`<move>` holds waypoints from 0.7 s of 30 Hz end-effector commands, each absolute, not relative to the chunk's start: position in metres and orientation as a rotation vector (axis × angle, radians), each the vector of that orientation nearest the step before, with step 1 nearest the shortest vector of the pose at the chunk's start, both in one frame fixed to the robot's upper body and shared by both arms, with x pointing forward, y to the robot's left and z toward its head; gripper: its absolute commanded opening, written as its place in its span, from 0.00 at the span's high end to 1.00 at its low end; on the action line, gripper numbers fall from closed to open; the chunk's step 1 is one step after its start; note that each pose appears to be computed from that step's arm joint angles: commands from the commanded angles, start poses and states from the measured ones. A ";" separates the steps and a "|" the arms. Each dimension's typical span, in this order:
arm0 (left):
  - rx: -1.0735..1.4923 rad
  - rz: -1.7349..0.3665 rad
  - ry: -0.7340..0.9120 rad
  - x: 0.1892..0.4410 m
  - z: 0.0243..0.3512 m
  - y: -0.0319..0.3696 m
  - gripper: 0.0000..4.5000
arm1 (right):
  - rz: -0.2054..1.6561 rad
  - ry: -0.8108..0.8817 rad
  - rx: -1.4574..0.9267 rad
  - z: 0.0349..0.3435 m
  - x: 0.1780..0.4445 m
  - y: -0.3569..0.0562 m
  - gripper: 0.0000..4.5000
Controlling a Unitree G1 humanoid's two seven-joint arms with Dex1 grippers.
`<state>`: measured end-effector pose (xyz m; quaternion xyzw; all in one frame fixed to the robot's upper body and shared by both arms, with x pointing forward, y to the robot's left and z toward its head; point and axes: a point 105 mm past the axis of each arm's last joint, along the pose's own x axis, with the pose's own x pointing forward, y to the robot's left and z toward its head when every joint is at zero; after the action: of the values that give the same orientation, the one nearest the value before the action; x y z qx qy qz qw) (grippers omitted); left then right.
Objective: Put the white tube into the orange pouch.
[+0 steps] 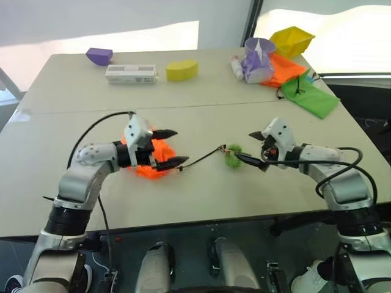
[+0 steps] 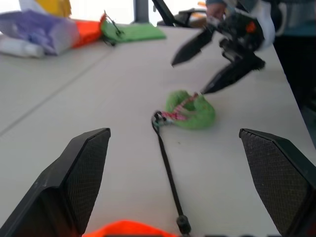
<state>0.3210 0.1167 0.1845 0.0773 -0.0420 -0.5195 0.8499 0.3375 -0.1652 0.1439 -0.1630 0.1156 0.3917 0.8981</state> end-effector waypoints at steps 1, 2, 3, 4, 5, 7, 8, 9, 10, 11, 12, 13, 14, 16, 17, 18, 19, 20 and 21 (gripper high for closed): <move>0.115 -1.005 -0.191 0.328 0.211 0.132 0.00 | 0.865 0.122 -0.319 0.176 0.330 -0.162 0.02; 0.127 -0.993 -0.196 0.327 0.212 0.138 0.00 | 0.880 0.105 -0.327 0.179 0.326 -0.162 0.02; 0.137 -0.969 -0.196 0.326 0.211 0.147 0.00 | 0.890 0.084 -0.354 0.181 0.323 -0.162 0.02; 0.169 -0.936 -0.183 0.325 0.207 0.158 0.00 | 0.918 0.085 -0.358 0.179 0.316 -0.159 0.02; 0.191 -0.898 -0.173 0.325 0.205 0.168 0.00 | 0.949 0.090 -0.358 0.177 0.308 -0.157 0.02; 0.170 -0.832 -0.150 0.322 0.201 0.190 0.00 | 0.990 0.067 -0.340 0.174 0.293 -0.151 0.02; 0.167 -0.787 -0.147 0.322 0.198 0.201 0.00 | 1.010 0.066 -0.323 0.170 0.285 -0.146 0.02; 0.151 -0.745 -0.130 0.322 0.193 0.210 0.00 | 1.033 0.066 -0.310 0.167 0.276 -0.142 0.02; 0.125 -0.710 -0.102 0.322 0.187 0.218 0.00 | 1.048 0.063 -0.307 0.165 0.269 -0.139 0.02; 0.119 -0.665 -0.093 0.321 0.182 0.227 0.00 | 1.048 0.061 -0.313 0.162 0.264 -0.137 0.02; 0.105 -0.628 -0.087 0.319 0.178 0.234 0.00 | 1.048 0.066 -0.321 0.159 0.262 -0.138 0.02; 0.116 -0.596 -0.062 0.315 0.169 0.241 0.00 | 1.041 0.072 -0.325 0.156 0.261 -0.140 0.02; 0.133 -0.577 -0.037 0.311 0.161 0.246 0.00 | 1.027 0.076 -0.329 0.154 0.263 -0.143 0.02; 0.149 -0.551 -0.004 0.303 0.148 0.253 0.00 | 0.999 0.086 -0.336 0.150 0.267 -0.148 0.02; 0.142 -0.521 0.013 0.300 0.141 0.258 0.00 | 0.985 0.093 -0.338 0.148 0.270 -0.152 0.02; 0.137 -0.499 0.024 0.298 0.137 0.262 0.00 | 0.977 0.099 -0.340 0.147 0.272 -0.154 0.02; 0.120 -0.483 0.024 0.297 0.135 0.265 0.00 | 0.967 0.097 -0.345 0.147 0.274 -0.156 0.02; 0.108 -0.453 0.023 0.296 0.132 0.270 0.00 | 0.965 0.100 -0.323 0.146 0.276 -0.156 0.02; 0.100 -0.424 0.026 0.296 0.129 0.275 0.00 | 0.959 0.104 -0.325 0.144 0.277 -0.157 0.02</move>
<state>0.2952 0.2647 0.1171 0.0413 0.0405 -0.2355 0.9701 0.2742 -0.1542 0.1345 -0.1460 0.0717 0.4665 0.8695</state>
